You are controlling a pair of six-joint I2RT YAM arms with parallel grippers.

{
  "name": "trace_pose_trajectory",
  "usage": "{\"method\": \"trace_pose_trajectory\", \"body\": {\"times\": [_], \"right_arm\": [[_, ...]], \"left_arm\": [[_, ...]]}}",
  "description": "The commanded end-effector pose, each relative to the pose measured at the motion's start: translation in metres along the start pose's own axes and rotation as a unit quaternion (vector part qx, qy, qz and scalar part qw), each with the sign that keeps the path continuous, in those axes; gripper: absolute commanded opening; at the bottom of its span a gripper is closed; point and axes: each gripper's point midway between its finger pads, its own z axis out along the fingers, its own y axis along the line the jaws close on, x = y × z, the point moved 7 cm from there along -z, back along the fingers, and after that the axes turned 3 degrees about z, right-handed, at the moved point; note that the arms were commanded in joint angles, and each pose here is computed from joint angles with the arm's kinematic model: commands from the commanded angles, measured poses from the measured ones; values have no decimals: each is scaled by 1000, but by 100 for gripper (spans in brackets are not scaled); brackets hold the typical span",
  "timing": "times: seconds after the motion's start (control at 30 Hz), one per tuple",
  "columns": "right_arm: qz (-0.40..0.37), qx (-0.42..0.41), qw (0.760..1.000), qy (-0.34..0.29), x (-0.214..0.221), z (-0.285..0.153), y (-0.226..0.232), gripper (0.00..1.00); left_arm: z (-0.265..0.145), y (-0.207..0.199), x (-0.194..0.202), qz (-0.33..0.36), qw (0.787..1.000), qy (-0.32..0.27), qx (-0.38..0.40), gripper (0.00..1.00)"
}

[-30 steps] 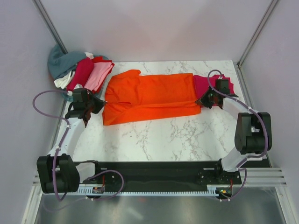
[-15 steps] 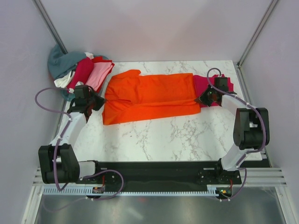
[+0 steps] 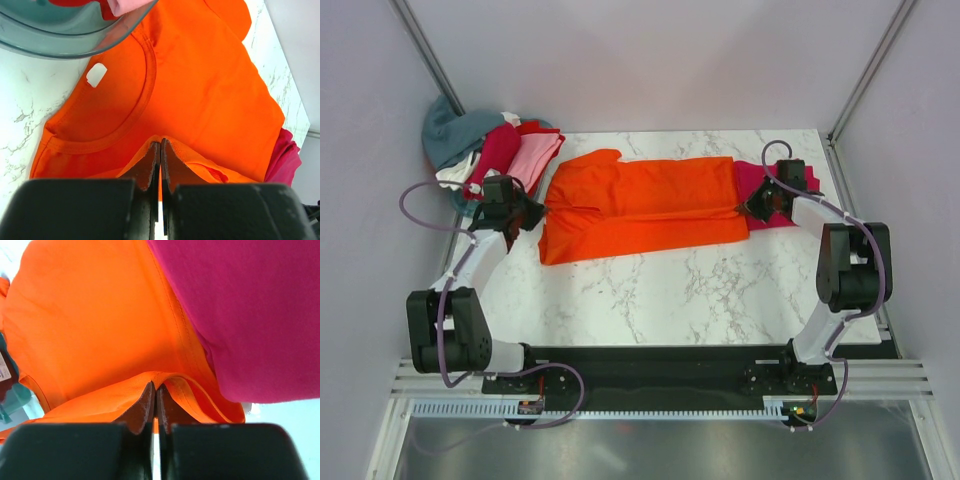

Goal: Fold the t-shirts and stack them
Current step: Fold the tshirt

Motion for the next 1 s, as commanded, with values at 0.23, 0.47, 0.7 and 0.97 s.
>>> {"method": "trace_pose_trajectory", "body": {"times": [0.23,0.47,0.7,0.97], "right_arm": [[-42,-21,999,-25,-5,1,23,56],[-66,-55,994,-62,4,-29,27,59],[-72,-35,993,-87,31,-42,-7,55],[-65,5,994,-93,40,-23,-31,54]], "left_arm": [[8,-20,-17,-24,998,-38,33,31],[-32,-38,-23,4,996,-61,71,66],[-53,-16,7,3,996,-36,80,61],[-48,12,30,5,999,-19,48,58]]}}
